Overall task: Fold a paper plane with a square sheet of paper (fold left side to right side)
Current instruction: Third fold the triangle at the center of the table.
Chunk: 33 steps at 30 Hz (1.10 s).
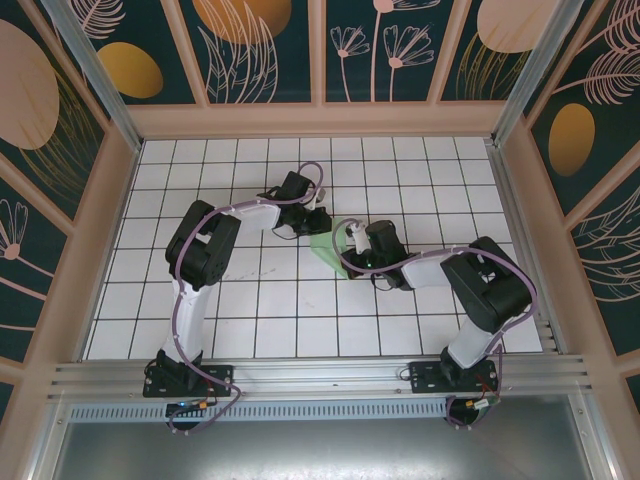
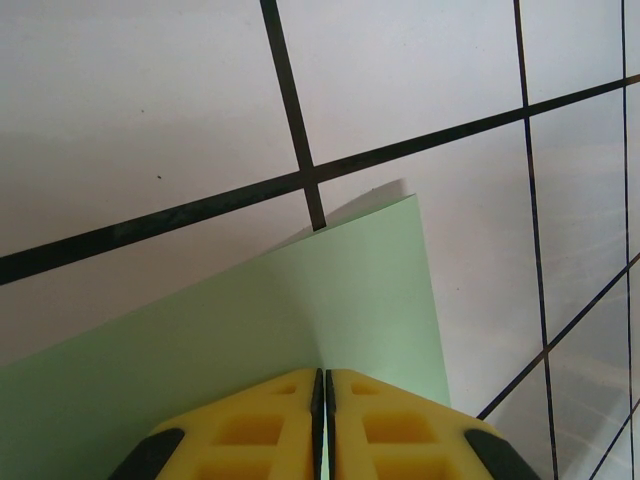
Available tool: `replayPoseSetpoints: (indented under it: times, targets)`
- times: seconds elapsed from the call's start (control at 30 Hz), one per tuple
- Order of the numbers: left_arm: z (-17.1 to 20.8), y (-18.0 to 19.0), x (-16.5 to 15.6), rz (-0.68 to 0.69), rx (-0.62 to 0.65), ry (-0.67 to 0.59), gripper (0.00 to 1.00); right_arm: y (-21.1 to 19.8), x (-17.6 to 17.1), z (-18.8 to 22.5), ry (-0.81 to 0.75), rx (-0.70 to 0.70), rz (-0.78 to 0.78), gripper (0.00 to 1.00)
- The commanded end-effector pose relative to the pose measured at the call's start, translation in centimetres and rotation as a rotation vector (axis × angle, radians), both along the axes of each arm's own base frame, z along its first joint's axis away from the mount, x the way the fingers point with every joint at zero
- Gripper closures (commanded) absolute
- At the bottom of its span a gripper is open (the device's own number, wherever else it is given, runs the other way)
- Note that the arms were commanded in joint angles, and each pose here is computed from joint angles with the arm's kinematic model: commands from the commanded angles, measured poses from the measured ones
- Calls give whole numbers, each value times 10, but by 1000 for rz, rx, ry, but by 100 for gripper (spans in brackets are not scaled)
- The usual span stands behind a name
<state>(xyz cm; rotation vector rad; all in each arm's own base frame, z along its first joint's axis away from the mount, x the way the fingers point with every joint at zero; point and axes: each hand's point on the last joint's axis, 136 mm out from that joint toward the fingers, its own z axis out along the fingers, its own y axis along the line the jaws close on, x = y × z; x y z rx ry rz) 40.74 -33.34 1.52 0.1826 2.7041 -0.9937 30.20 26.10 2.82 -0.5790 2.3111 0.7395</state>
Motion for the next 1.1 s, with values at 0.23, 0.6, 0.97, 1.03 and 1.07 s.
replayPoseSetpoints:
  times: [0.23,0.6,0.97,1.03,1.07]
  targets:
    - [-53,17,-23,4,104,104,85,-1,4,-9,36,-11,-18,100]
    - [-53,18,-22,7,105,102,85,-3,2,-11,49,-12,-28,100]
    - [-54,18,-22,9,109,104,85,-3,2,-1,34,6,-28,100]
    - [-54,18,-21,9,108,103,85,-2,2,0,31,11,-27,100]
    - [-54,18,-21,9,108,104,86,-2,2,0,31,10,-28,100]
